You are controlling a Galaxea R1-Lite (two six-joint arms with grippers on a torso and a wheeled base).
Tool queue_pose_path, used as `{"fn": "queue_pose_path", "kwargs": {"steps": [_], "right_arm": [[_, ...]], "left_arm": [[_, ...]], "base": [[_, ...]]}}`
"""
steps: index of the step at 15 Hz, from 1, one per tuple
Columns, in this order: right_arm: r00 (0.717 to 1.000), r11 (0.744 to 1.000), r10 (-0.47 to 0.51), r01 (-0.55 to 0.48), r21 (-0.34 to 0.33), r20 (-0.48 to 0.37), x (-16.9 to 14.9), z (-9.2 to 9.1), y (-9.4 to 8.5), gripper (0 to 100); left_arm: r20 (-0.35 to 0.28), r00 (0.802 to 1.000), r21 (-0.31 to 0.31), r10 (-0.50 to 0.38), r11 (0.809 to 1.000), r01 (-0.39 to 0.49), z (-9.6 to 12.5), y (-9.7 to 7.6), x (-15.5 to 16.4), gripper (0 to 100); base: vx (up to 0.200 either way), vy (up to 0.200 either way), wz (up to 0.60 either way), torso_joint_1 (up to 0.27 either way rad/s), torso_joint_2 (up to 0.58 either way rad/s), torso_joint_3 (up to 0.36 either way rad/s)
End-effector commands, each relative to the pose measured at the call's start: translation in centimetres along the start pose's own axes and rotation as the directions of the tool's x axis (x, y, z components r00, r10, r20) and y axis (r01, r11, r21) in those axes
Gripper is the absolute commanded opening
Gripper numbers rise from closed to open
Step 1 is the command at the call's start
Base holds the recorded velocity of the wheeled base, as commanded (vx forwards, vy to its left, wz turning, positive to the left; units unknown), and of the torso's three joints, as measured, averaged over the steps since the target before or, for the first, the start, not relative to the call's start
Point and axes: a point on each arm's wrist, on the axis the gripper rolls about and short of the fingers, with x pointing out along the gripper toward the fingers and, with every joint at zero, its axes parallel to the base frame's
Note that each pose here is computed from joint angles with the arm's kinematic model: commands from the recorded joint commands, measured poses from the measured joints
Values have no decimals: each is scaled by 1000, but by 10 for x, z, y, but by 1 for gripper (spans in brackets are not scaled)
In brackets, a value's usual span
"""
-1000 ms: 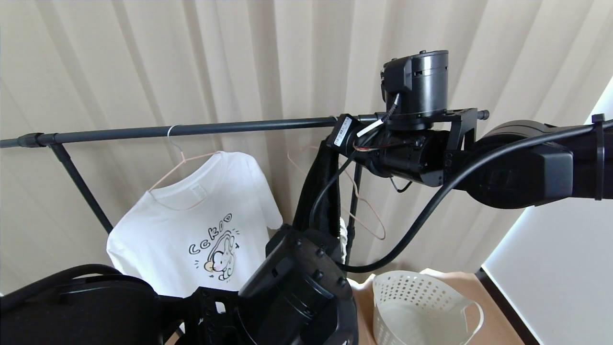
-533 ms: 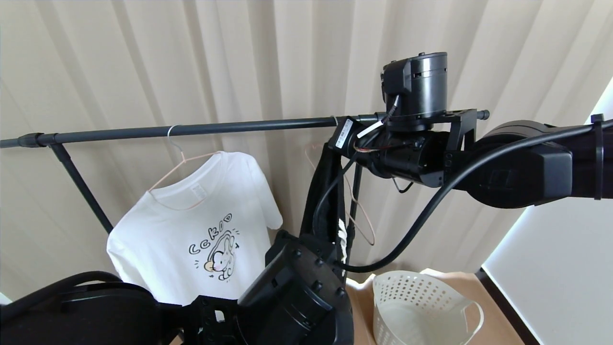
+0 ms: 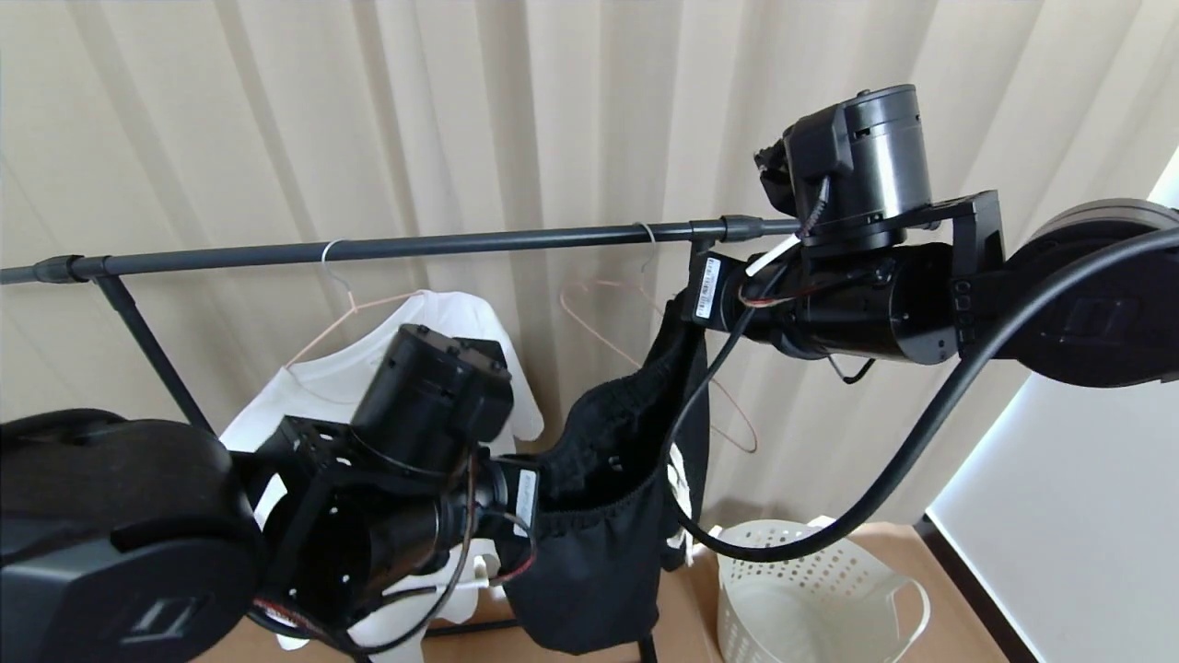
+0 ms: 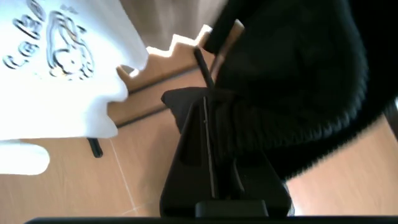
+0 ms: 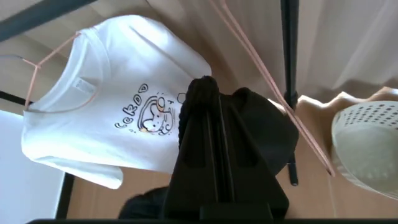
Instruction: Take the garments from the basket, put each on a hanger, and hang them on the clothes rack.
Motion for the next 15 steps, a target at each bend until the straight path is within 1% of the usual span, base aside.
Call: {"fn": "queue_pose_path", "kwargs": {"steps": [1, 2, 3, 4, 5, 6, 7, 9, 10, 11, 12, 13, 15], "right_arm": [[1000, 1000, -1, 1, -20, -2, -17, 7, -3, 0], [1000, 1000, -9, 9, -29, -14, -18, 6, -3, 0], [998, 997, -40, 37, -62, -45, -20, 2, -6, 0], [996, 993, -66, 59, -102, -61, -21, -1, -7, 0], [994, 989, -86, 77, -128, -63, -21, -4, -6, 0], [988, 974, -147, 136, -180, -55, -20, -10, -7, 0], [980, 959, -190, 175, -222, -49, -20, -15, -7, 0], [963, 925, -269, 252, -285, -21, -17, -25, -10, 0], [957, 912, -290, 270, -310, -17, -16, -29, -11, 0], [949, 893, -313, 287, -347, -20, -14, -35, -13, 0], [946, 885, -322, 293, -361, -22, -13, -37, -14, 0], [938, 866, -346, 310, -392, -22, -11, -42, -17, 0], [933, 858, -358, 318, -403, -26, -10, -45, -19, 0]], "left_arm": [[93, 994, -69, 50, 997, -43, 31, 20, 3, 0], [104, 993, -79, 55, 996, -46, 35, 21, 5, 0], [121, 989, -97, 80, 993, -69, 45, 29, 10, 0], [137, 986, -101, 97, 991, -84, 52, 35, 14, 0], [157, 982, -108, 102, 990, -86, 57, 37, 17, 0], [202, 974, -122, 106, 989, -83, 66, 39, 17, 0], [213, 971, -119, 110, 989, -86, 67, 40, 15, 0], [217, 968, -127, 123, 987, -97, 69, 45, 16, 0], [223, 967, -134, 125, 986, -96, 71, 46, 15, 0], [229, 965, -142, 129, 985, -98, 73, 48, 14, 0], [229, 965, -141, 127, 985, -97, 73, 48, 14, 0], [224, 966, -139, 128, 985, -99, 72, 48, 16, 0], [214, 968, -134, 130, 986, -103, 71, 46, 26, 0]], "base": [[0, 0, 0, 0, 0, 0], [0, 0, 0, 0, 0, 0], [0, 0, 0, 0, 0, 0], [0, 0, 0, 0, 0, 0], [0, 0, 0, 0, 0, 0], [0, 0, 0, 0, 0, 0], [0, 0, 0, 0, 0, 0], [0, 0, 0, 0, 0, 0], [0, 0, 0, 0, 0, 0], [0, 0, 0, 0, 0, 0], [0, 0, 0, 0, 0, 0], [0, 0, 0, 0, 0, 0], [0, 0, 0, 0, 0, 0]]}}
